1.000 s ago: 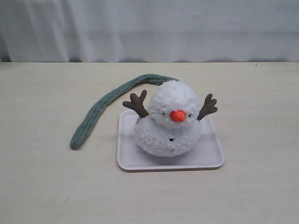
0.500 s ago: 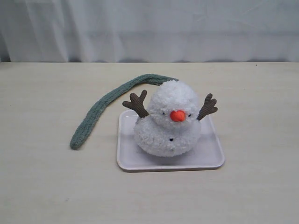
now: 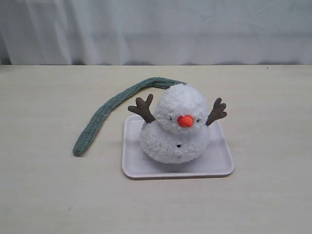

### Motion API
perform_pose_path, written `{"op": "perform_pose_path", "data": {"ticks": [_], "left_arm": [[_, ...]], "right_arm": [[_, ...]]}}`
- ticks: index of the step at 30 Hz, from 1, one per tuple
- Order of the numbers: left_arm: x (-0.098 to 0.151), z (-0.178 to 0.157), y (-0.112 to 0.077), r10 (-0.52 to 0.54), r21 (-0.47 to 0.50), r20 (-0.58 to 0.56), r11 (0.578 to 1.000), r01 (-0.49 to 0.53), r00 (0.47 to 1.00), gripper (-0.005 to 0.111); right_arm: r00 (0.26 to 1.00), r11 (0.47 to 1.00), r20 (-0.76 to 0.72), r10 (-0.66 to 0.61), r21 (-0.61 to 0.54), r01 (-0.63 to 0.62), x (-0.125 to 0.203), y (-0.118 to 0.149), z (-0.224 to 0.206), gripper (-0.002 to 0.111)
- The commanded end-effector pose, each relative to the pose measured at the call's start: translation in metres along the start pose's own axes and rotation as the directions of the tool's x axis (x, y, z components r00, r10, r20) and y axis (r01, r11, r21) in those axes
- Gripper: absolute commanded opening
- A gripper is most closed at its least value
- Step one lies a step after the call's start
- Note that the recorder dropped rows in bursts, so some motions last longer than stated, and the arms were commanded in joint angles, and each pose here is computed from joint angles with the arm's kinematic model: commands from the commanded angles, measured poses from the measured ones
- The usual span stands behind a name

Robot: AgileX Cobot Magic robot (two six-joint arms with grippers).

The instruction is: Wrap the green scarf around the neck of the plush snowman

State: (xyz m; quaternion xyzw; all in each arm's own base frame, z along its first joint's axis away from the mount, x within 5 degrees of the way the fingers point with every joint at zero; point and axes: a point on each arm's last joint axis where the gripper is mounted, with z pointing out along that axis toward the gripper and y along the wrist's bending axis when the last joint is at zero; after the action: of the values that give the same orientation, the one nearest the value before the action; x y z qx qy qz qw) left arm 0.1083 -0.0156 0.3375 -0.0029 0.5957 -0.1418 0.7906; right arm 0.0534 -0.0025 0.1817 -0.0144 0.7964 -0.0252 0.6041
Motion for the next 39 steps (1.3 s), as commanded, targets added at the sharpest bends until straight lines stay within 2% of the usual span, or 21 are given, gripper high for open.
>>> {"op": "perform_pose_path", "data": {"ticks": [1, 4, 6, 8, 10, 12, 15, 18, 21, 23, 24, 26, 28, 30, 33, 34, 37, 39], "left_arm": [[0.027, 0.042, 0.01, -0.011, -0.025, -0.189, 1.0, 0.006, 0.982, 0.0], [0.057, 0.068, 0.019, -0.012, -0.036, -0.325, 0.999, 0.0, 0.946, 0.0], [0.082, 0.085, 0.027, -0.003, -0.054, -0.447, 0.998, -0.024, 0.895, 0.0], [0.11, 0.098, 0.035, 0.004, -0.074, -0.584, 0.996, -0.058, 0.812, 0.0], [0.137, 0.109, 0.04, 0.036, -0.069, -0.713, 0.99, -0.121, 0.7, 0.0], [0.16, 0.12, 0.041, 0.068, -0.042, -0.793, 0.985, -0.167, 0.605, 0.0], [0.191, 0.137, 0.035, 0.138, 0.031, -0.871, 0.974, -0.226, 0.472, 0.0], [0.215, 0.153, 0.032, 0.166, 0.065, -0.906, 0.964, -0.257, 0.39, 0.004], [0.226, 0.169, 0.027, 0.187, 0.09, -0.904, 0.963, -0.256, 0.385, 0.023], [0.233, 0.18, 0.023, 0.23, 0.135, -0.891, 0.958, -0.255, 0.392, 0.057], [0.238, 0.185, 0.022, 0.273, 0.179, -0.88, 0.948, -0.262, 0.387, 0.079], [0.24, 0.19, 0.025, 0.285, 0.183, -0.888, 0.939, -0.291, 0.361, 0.098], [0.242, 0.193, 0.023, 0.272, 0.173, -0.887, 0.945, -0.277, 0.374, 0.098], [0.249, 0.192, 0.01, 0.303, 0.216, -0.877, 0.942, -0.258, 0.372, 0.098], [0.27, 0.185, -0.017, 0.408, 0.344, -0.857, 0.908, -0.241, 0.315, 0.098], [0.275, 0.183, -0.021, 0.415, 0.355, -0.857, 0.905, -0.233, 0.305, 0.098], [0.291, 0.181, -0.026, 0.357, 0.316, -0.877, 0.933, -0.173, 0.321, 0.098], [0.298, 0.18, -0.027, 0.362, 0.329, -0.872, 0.932, -0.152, 0.329, 0.098]], "right_arm": [[1.0, 1.0, 0.012, 0.0, -0.003, 0.0, 0.0, 0.0, 0.0, 0.004], [1.0, 1.0, 0.012, 0.0, -0.003, 0.0, 0.0, 0.0, 0.0, 0.004], [1.0, 1.0, 0.012, 0.0, -0.003, 0.0, 0.0, 0.0, 0.0, 0.004], [1.0, 1.0, 0.012, 0.0, -0.003, 0.0, 0.0, 0.0, 0.0, 0.004], [1.0, 1.0, 0.012, 0.0, -0.003, 0.0, 0.0, 0.0, 0.0, 0.004], [1.0, 1.0, 0.012, 0.0, -0.003, 0.0, 0.0, 0.0, 0.0, 0.004], [1.0, 1.0, 0.012, 0.0, -0.003, 0.0, 0.0, 0.0, 0.0, 0.004], [1.0, 1.0, 0.012, 0.0, -0.003, 0.0, 0.0, 0.0, 0.0, 0.004], [1.0, 1.0, 0.012, 0.0, -0.003, 0.0, 0.0, 0.0, 0.0, 0.004], [1.0, 1.0, 0.012, 0.0, -0.003, 0.0, 0.0, 0.0, 0.0, 0.004], [1.0, 1.0, 0.012, 0.0, -0.003, 0.0, 0.0, 0.0, 0.0, 0.004], [1.0, 1.0, 0.012, 0.0, -0.003, 0.0, 0.0, 0.0, 0.0, 0.004], [1.0, 1.0, 0.012, 0.0, -0.003, 0.0, 0.0, 0.0, 0.0, 0.004], [1.0, 1.0, 0.012, 0.0, -0.003, 0.0, 0.0, 0.0, 0.0, 0.004], [1.0, 1.0, 0.012, 0.0, -0.003, 0.0, 0.0, 0.0, 0.0, 0.004], [1.0, 1.0, 0.012, 0.0, -0.003, 0.0, 0.0, 0.0, 0.0, 0.004], [1.0, 1.0, 0.012, 0.0, -0.003, 0.0, 0.0, 0.0, 0.0, 0.004], [1.0, 1.0, 0.012, 0.0, -0.003, 0.0, 0.0, 0.0, 0.0, 0.004]]}}
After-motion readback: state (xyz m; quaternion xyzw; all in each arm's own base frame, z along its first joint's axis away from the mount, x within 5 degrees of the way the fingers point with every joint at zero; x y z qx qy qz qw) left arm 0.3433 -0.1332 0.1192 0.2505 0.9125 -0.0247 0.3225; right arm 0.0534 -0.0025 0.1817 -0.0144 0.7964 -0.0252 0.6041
